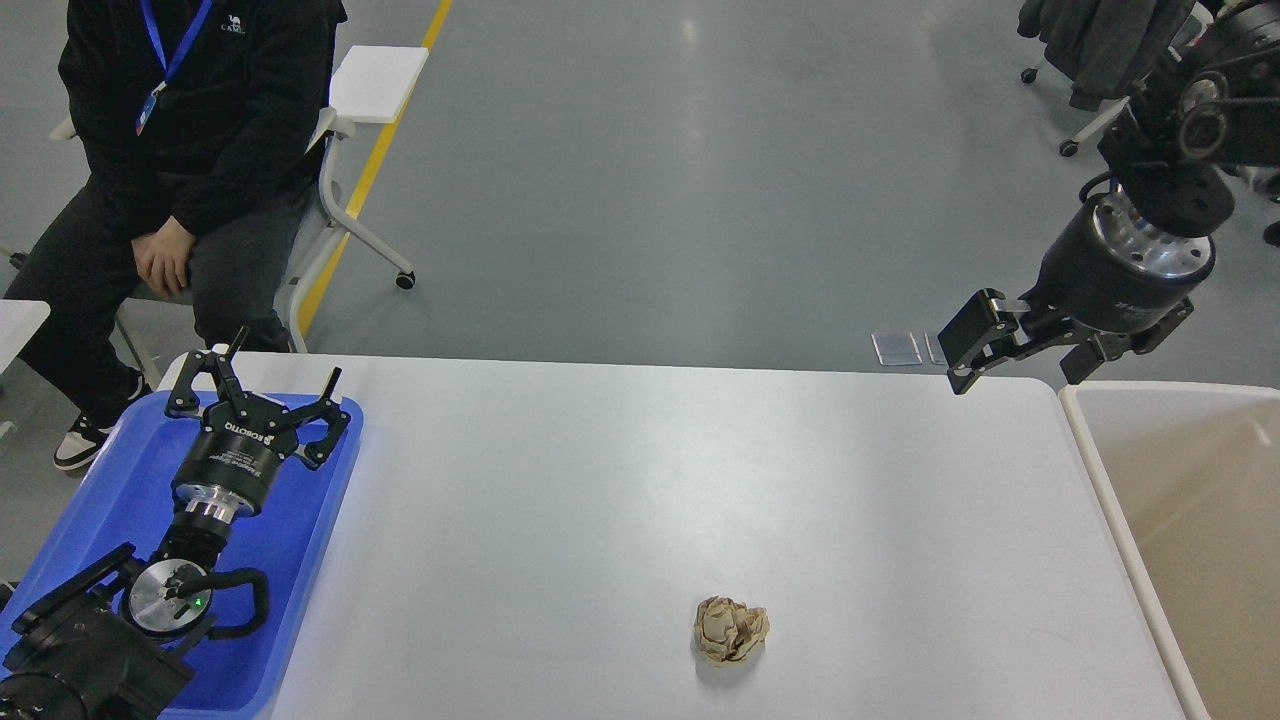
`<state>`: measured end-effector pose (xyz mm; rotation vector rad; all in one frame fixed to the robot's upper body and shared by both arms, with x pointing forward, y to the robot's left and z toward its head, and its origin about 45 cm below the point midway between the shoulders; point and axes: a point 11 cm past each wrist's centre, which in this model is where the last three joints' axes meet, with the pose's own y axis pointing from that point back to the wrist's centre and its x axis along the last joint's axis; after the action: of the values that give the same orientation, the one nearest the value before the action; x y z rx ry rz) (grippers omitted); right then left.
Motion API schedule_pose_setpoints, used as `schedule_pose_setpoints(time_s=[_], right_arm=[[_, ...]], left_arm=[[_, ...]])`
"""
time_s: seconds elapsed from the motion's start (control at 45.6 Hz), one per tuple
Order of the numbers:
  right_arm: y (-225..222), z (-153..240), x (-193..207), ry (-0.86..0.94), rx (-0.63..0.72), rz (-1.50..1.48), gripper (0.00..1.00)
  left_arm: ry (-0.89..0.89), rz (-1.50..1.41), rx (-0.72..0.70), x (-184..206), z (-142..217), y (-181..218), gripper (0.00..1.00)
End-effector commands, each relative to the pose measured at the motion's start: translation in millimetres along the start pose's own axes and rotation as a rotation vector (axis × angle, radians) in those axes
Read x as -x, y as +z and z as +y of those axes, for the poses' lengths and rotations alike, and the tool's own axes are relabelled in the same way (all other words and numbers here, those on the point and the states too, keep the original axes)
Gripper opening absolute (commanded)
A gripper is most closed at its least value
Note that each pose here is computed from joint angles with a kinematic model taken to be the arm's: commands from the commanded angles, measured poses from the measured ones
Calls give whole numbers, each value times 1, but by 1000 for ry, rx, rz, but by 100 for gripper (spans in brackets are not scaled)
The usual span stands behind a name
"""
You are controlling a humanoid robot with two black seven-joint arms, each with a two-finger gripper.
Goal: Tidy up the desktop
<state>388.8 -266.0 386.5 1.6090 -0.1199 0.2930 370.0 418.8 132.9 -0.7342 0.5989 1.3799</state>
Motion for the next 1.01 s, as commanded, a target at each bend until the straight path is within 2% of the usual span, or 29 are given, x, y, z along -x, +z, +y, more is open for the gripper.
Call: schedule_pose_setpoints(time_s=[0.0, 0.461, 0.702, 0.856, 0.987], right_arm=[[-3, 6, -4, 18, -3, 7, 100], [-51, 15, -13, 52, -95, 92, 100], [-56, 18, -14, 60, -106, 102, 100], [-97, 25, -17, 77, -192, 174, 100], [-111, 17, -14, 59, -227, 194, 100]], left_arm=[[0, 0, 0, 0, 0, 0, 99], [0, 0, 0, 0, 0, 0, 99], [2, -2, 0, -1, 1, 1, 99], [2, -2, 0, -1, 1, 1, 99], [2, -2, 2, -1, 1, 1, 99]])
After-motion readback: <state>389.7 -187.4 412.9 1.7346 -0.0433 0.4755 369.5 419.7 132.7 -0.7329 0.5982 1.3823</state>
